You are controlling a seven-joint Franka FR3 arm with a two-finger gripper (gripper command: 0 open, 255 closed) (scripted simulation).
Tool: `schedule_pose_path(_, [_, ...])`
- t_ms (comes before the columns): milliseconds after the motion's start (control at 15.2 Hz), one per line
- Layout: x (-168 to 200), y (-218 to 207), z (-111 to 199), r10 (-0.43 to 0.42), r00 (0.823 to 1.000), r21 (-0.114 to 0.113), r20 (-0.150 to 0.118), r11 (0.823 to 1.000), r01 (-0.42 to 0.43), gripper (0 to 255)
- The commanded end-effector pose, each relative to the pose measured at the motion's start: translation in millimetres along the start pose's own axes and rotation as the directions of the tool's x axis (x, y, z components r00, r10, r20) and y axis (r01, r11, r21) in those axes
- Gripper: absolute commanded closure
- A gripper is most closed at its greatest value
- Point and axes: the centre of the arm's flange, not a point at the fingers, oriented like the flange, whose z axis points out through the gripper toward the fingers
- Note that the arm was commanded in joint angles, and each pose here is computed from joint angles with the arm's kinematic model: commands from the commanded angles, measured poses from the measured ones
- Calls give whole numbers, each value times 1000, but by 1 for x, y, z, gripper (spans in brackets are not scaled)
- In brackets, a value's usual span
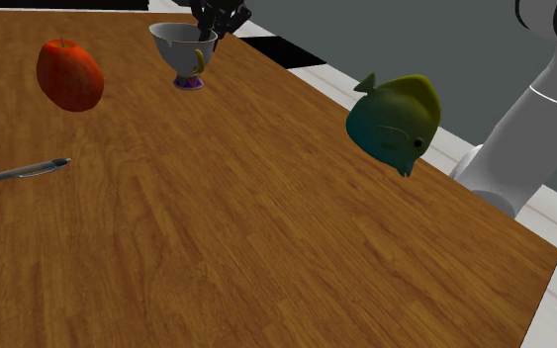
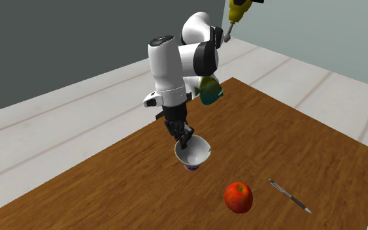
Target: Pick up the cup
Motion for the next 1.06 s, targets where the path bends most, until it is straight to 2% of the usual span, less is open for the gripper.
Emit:
schedule_pose_path(0, [1,-3,-7,0,1000,0,0,1000,0,255])
schedule_pose_path(858, [8,-26,-71,0,1000,0,0,1000,0,255])
schedule_pose_path(990, [8,-26,-72,0,1000,0,0,1000,0,255])
